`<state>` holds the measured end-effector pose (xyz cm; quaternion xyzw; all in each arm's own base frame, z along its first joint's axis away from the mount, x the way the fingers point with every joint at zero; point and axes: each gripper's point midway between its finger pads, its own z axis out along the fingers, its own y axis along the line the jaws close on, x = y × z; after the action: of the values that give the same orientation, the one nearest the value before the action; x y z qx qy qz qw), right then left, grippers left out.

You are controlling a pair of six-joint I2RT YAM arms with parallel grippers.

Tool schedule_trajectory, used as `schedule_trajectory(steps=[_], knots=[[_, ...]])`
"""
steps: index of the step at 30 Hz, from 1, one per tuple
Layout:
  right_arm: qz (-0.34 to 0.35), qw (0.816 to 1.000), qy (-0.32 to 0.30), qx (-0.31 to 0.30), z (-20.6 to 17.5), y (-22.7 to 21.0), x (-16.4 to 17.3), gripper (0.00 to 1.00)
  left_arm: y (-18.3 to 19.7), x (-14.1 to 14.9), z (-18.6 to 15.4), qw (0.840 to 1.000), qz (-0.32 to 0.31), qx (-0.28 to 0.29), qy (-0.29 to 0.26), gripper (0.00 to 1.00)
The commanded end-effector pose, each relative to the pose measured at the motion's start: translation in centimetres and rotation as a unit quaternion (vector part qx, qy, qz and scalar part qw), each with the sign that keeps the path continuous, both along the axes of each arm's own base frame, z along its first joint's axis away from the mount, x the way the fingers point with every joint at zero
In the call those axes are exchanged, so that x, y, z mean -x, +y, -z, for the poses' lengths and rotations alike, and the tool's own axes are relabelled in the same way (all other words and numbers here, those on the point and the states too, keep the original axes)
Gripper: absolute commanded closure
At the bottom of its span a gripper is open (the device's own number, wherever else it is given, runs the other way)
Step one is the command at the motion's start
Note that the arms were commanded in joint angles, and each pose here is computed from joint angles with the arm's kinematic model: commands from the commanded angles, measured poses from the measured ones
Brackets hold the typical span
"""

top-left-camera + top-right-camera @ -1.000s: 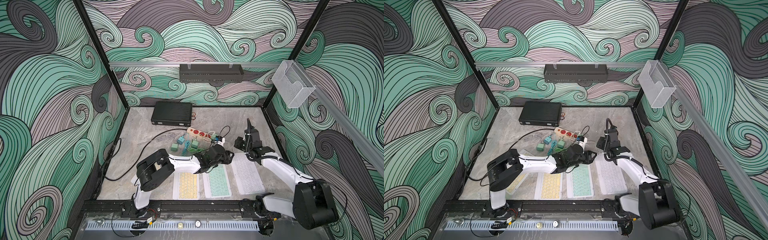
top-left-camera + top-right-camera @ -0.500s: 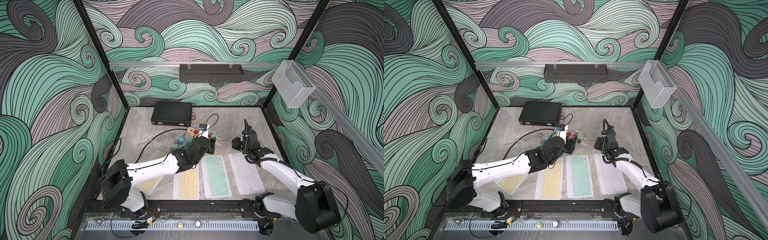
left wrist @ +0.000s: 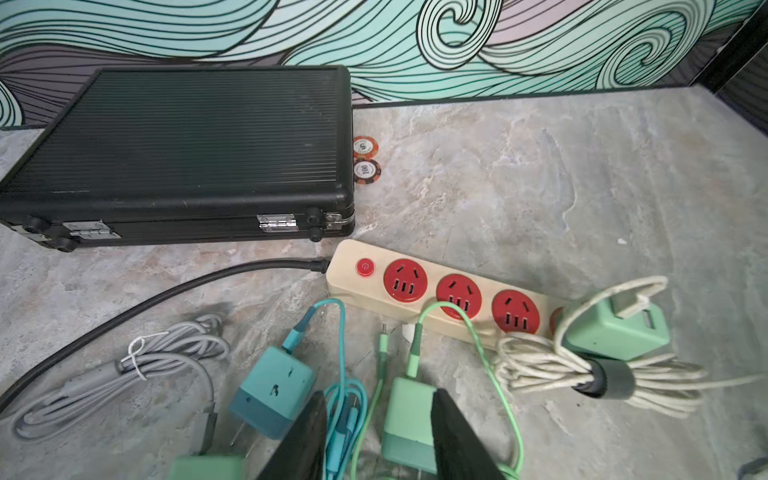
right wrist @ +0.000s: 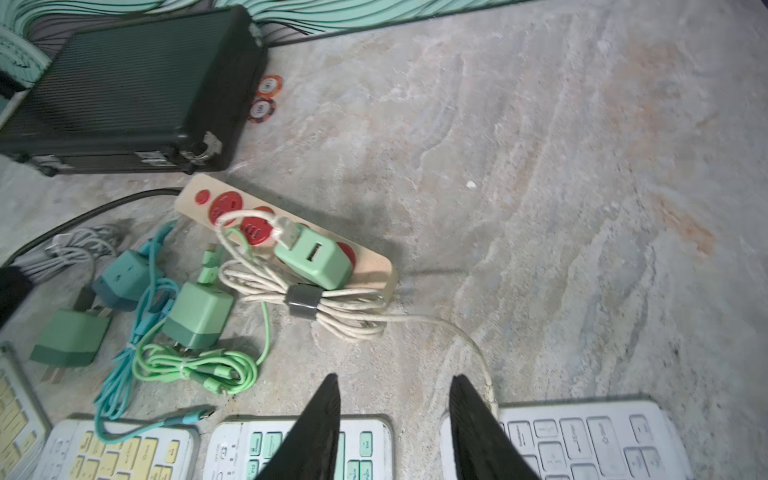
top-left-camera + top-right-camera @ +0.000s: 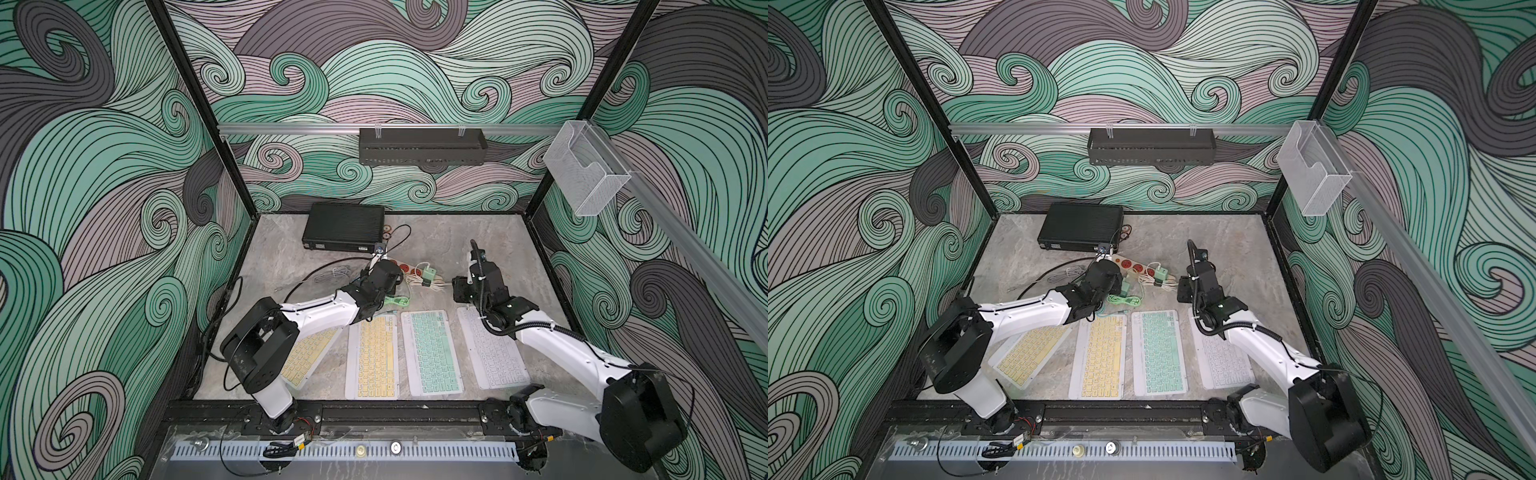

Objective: Unplug the wireless keyboard
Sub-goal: Place the power cord at the center of the board, then remove the plug from the socket.

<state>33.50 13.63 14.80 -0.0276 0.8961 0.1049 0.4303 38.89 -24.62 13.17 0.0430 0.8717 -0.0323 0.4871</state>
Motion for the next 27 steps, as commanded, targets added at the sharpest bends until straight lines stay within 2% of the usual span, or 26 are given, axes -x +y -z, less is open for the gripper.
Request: schedule_trajectory(steps=[1, 5, 8, 12, 15, 18, 21, 27], knots=[[-0.128, 0.989, -0.072, -0.002, -4.9, 3.9, -0.7, 0.60, 0.1, -1.5, 0.1, 1.000, -0.007, 0.014, 0.015, 0.59], [-0.196, 0.972, -0.124, 0.035, -8.0, 5.4, -1.1, 0.57, -0.3, -2.7, -1.0, 0.995, -0.013, 0.092, 0.025, 0.59], [-0.219, 0.960, -0.160, 0.065, -10.2, 5.6, -1.5, 0.58, -0.7, -3.7, -2.0, 0.990, -0.012, 0.133, 0.034, 0.60], [-0.336, 0.915, -0.179, 0.131, -10.5, 7.3, -0.4, 0.58, -0.8, -4.7, -1.5, 0.986, -0.005, 0.157, 0.062, 0.63], [-0.378, 0.903, -0.116, 0.168, -9.6, 7.2, -0.6, 0.61, -1.3, -5.1, -0.7, 0.972, 0.025, 0.208, 0.106, 0.71], [-0.400, 0.893, -0.038, 0.203, -7.9, 6.5, -1.0, 0.68, -1.8, -5.1, 0.4, 0.968, 0.040, 0.216, 0.125, 0.73], [-0.424, 0.880, -0.007, 0.216, -6.7, 6.4, -1.0, 0.64, -2.2, -4.9, 2.6, 0.965, 0.047, 0.207, 0.152, 0.74], [-0.437, 0.872, 0.024, 0.217, -5.8, 6.6, -1.3, 0.57, -3.9, -5.0, 4.8, 0.957, 0.075, 0.193, 0.202, 0.78]])
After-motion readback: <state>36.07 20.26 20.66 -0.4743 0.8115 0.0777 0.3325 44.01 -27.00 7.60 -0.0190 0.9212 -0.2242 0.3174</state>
